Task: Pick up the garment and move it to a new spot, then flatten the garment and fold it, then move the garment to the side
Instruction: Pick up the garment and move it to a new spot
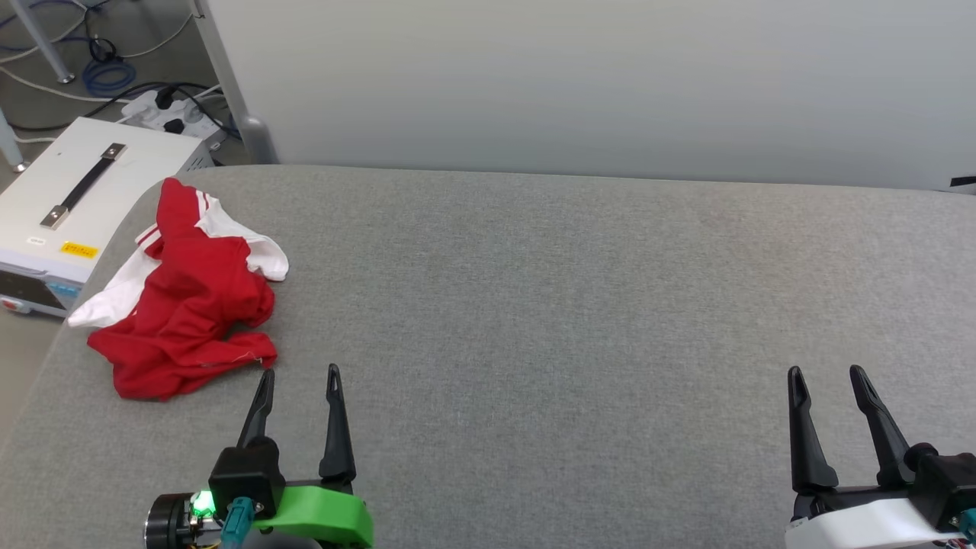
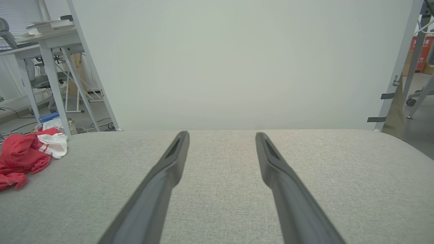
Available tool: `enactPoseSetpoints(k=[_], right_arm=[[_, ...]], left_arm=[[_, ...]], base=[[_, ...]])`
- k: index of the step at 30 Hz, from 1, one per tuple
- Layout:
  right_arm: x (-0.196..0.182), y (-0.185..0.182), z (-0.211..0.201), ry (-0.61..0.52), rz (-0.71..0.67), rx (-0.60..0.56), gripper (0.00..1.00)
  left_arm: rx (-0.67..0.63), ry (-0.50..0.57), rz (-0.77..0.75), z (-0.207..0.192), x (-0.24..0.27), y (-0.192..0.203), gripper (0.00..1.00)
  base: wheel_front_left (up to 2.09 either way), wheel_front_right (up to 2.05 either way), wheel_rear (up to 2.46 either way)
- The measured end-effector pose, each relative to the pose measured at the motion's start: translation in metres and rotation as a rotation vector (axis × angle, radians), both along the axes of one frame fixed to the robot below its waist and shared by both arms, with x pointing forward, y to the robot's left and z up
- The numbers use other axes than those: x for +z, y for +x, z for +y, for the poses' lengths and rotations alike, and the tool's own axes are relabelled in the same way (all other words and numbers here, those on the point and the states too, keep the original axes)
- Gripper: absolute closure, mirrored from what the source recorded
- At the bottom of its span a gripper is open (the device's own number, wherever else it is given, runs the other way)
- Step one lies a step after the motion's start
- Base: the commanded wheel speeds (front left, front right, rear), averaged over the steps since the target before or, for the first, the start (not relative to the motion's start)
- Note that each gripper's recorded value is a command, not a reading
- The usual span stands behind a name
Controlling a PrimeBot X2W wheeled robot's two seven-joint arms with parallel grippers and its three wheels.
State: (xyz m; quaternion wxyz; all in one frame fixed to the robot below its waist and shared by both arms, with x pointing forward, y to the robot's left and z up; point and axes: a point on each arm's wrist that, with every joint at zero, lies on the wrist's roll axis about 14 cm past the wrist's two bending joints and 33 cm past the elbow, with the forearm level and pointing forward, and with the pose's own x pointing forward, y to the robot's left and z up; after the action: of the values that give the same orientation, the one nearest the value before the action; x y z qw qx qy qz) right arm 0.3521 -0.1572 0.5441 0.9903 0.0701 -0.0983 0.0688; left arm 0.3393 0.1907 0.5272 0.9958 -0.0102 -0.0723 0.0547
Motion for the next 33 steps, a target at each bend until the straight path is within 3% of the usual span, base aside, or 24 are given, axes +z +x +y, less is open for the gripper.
enactPoseSetpoints(k=[17, 33], right_arm=[[-0.005, 0.028, 0.063, 0.0, 0.011, 0.19, 0.0], [-0.007, 0.042, 0.14, 0.009, 0.013, 0.411, 0.0]], left_arm=[[0.208, 0.0, 0.004, 0.062, 0.0, -0.027, 0.0], [0.468, 0.004, 0.015, 0.127, 0.0, -0.089, 0.0]], base=[[0.0, 0.0, 0.0], [0.0, 0.0, 0.0]])
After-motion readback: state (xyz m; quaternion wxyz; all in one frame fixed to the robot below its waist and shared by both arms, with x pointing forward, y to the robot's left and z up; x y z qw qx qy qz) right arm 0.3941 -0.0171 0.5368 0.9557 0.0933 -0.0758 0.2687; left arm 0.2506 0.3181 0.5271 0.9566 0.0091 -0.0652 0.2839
